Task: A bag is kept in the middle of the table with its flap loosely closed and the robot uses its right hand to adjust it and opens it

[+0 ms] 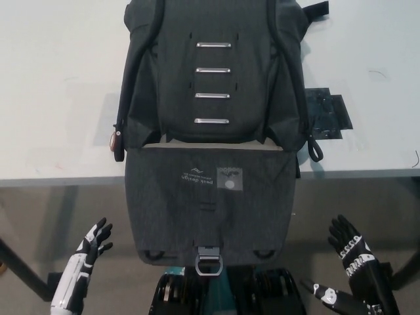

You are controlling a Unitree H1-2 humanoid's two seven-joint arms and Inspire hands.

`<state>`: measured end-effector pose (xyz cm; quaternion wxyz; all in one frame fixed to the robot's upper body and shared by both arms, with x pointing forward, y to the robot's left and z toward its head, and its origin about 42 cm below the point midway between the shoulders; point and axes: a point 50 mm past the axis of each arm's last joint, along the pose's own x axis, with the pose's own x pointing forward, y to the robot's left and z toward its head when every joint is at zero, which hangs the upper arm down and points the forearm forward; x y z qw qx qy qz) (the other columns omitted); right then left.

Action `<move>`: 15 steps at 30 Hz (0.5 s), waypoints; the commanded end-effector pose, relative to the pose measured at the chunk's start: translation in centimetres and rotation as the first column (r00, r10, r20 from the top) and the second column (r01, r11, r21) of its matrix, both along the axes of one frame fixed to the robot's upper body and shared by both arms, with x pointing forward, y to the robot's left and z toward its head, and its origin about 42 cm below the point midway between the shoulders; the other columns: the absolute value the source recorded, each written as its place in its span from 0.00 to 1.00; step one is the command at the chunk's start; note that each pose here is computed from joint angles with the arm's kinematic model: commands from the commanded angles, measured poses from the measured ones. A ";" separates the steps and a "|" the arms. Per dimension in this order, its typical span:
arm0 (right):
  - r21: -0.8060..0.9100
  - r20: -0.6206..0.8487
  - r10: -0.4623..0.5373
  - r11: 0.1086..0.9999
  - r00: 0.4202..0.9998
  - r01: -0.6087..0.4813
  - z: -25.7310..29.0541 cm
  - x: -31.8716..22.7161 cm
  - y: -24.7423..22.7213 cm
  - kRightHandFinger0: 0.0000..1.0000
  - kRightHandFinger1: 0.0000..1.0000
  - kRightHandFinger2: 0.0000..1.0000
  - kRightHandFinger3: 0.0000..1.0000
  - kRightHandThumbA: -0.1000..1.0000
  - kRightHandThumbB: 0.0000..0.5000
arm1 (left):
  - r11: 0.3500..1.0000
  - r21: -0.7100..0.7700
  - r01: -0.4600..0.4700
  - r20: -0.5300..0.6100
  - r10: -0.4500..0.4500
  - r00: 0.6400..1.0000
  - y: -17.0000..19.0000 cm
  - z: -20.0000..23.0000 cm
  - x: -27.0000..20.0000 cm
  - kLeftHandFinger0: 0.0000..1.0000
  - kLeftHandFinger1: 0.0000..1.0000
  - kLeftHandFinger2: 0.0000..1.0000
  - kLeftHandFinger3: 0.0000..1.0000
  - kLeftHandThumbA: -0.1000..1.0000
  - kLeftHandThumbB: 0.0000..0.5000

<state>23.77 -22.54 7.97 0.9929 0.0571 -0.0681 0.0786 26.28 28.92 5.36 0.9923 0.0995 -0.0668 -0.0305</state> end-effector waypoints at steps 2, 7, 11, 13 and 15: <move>0.010 0.074 0.011 1.000 0.997 -0.012 0.8 0.4 -0.1 1.00 1.00 1.00 1.00 1.00 0.59 | 0.998 -0.068 0.007 0.072 -0.002 0.997 0.1 1.1 0.1 1.00 1.00 1.00 1.00 1.00 1.00; 0.007 0.068 0.014 1.000 0.998 -0.015 0.5 0.2 0.0 1.00 1.00 1.00 1.00 1.00 0.58 | 0.996 -0.090 0.008 0.052 -0.003 0.999 0.2 0.6 -0.3 1.00 1.00 1.00 1.00 1.00 1.00; 0.007 0.061 0.003 1.000 0.998 -0.004 0.2 0.1 -0.1 1.00 1.00 1.00 1.00 1.00 0.58 | 0.990 -0.138 0.009 0.011 -0.008 1.000 0.2 0.4 -0.6 1.00 1.00 1.00 1.00 1.00 1.00; -0.003 0.047 0.001 1.000 0.999 -0.001 0.1 -0.3 -0.1 1.00 1.00 1.00 1.00 1.00 0.60 | 0.987 -0.160 0.011 0.001 -0.011 1.000 0.2 0.3 -1.1 1.00 1.00 1.00 1.00 1.00 1.00; -0.004 0.046 -0.001 1.000 0.999 0.001 0.1 -0.2 0.0 1.00 1.00 1.00 1.00 1.00 0.62 | 0.985 -0.172 0.011 -0.002 -0.011 1.000 0.3 0.3 -1.0 1.00 1.00 1.00 1.00 1.00 1.00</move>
